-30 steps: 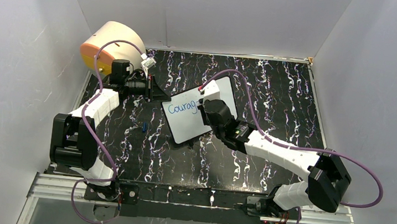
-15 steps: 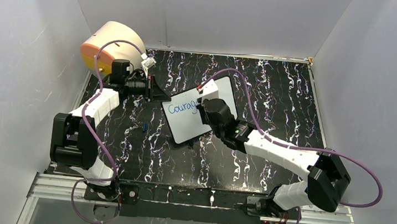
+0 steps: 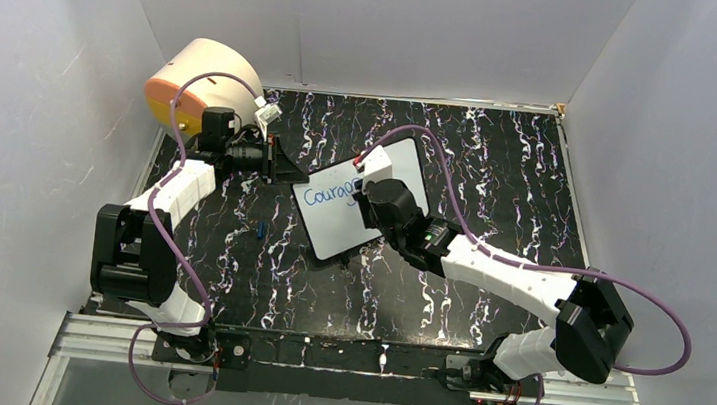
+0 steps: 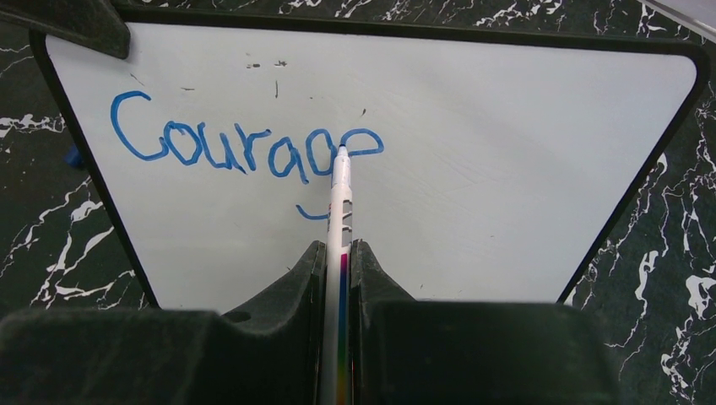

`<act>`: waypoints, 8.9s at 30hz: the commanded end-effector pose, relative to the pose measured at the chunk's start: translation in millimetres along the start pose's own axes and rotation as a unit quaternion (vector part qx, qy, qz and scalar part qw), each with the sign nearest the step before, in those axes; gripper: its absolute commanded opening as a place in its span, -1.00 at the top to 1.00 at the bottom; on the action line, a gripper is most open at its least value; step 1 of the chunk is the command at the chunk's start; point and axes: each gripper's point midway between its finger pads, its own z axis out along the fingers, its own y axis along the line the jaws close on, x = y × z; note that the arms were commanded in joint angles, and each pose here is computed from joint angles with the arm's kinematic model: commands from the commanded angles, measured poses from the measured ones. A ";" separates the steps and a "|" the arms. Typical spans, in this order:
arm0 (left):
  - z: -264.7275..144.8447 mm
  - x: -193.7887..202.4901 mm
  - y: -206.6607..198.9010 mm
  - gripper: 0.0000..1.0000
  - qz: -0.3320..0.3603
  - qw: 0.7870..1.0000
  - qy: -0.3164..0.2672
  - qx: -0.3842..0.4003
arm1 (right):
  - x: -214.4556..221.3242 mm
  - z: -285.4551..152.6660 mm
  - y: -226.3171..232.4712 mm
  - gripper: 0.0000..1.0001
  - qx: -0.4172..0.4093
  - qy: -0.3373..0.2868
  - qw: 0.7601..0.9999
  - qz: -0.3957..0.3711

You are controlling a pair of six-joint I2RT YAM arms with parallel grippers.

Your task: Write a sentence on the whiteboard

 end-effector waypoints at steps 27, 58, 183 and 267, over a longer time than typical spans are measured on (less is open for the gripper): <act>2.9 11.4 7.4 1.00 -0.018 1.000 0.017 -0.011 | -9.1 -7.8 -19.1 1.00 0.044 -0.025 0.998 0.027; 2.5 12.6 9.1 1.00 -0.020 0.999 0.021 -0.017 | -19.8 -29.7 -47.3 1.00 0.049 -0.047 0.997 0.021; 2.4 13.4 11.9 1.00 -0.020 0.999 0.025 -0.022 | 4.3 -6.6 -58.2 1.00 0.060 -0.009 0.998 0.024; 2.9 14.0 10.2 1.00 -0.019 0.999 0.026 -0.016 | -9.4 -3.2 -79.7 1.00 0.095 -0.039 0.994 0.034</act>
